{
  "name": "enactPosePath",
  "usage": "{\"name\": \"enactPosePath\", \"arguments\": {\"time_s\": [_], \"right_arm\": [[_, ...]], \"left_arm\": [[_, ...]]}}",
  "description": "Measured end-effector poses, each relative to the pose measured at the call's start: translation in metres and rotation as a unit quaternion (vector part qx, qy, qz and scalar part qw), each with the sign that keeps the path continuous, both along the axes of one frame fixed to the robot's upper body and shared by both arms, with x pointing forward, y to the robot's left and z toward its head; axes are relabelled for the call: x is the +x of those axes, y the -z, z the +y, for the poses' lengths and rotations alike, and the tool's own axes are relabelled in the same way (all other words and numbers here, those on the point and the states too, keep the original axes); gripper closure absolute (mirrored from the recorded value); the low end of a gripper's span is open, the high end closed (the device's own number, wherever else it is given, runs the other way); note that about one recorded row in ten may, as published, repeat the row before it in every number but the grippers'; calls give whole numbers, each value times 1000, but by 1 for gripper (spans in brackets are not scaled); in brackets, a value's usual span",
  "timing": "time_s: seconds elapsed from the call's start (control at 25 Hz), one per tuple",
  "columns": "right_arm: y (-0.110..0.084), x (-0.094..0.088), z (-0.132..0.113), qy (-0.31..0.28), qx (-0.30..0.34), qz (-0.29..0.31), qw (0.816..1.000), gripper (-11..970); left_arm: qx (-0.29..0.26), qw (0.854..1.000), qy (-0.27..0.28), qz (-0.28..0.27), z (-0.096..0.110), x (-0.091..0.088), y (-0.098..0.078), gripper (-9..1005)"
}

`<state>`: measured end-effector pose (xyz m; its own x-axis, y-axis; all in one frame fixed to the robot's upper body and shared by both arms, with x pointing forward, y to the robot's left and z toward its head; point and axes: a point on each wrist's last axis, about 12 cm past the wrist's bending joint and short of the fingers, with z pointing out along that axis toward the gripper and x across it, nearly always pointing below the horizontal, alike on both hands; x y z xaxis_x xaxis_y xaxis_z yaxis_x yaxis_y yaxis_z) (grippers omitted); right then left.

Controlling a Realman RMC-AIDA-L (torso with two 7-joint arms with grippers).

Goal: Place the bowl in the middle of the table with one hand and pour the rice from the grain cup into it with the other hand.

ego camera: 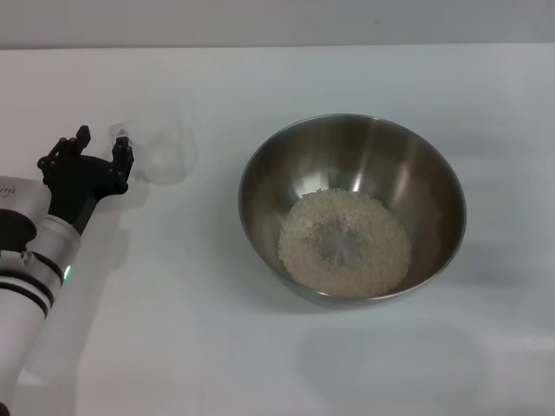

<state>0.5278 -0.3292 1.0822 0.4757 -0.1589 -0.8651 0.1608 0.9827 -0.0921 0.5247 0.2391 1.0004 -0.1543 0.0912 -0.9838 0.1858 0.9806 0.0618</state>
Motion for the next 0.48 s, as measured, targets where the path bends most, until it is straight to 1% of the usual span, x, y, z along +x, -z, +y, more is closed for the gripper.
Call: {"name": "enactPosePath", "arguments": {"time_s": [0.2, 0.28, 0.4, 0.44, 0.48], "right_arm": [[-1, 1, 0, -1, -1, -1, 1000, 472], [-1, 1, 0, -1, -1, 0, 1000, 472], [-1, 2, 0, 0, 0, 1, 1000, 472], [-1, 2, 0, 1, 1, 2, 1000, 472], [0, 2, -1, 2, 1, 4, 1000, 472]], "left_arm": [[-1, 1000, -1, 4, 1, -4, 2, 427], [-7, 1000, -8, 1, 4, -14, 5, 364], [-10, 1000, -9, -4, 5, -17, 5, 250], [-29, 999, -1, -20, 5, -26, 4, 212], [-34, 999, 1, -26, 5, -28, 3, 212]]}}
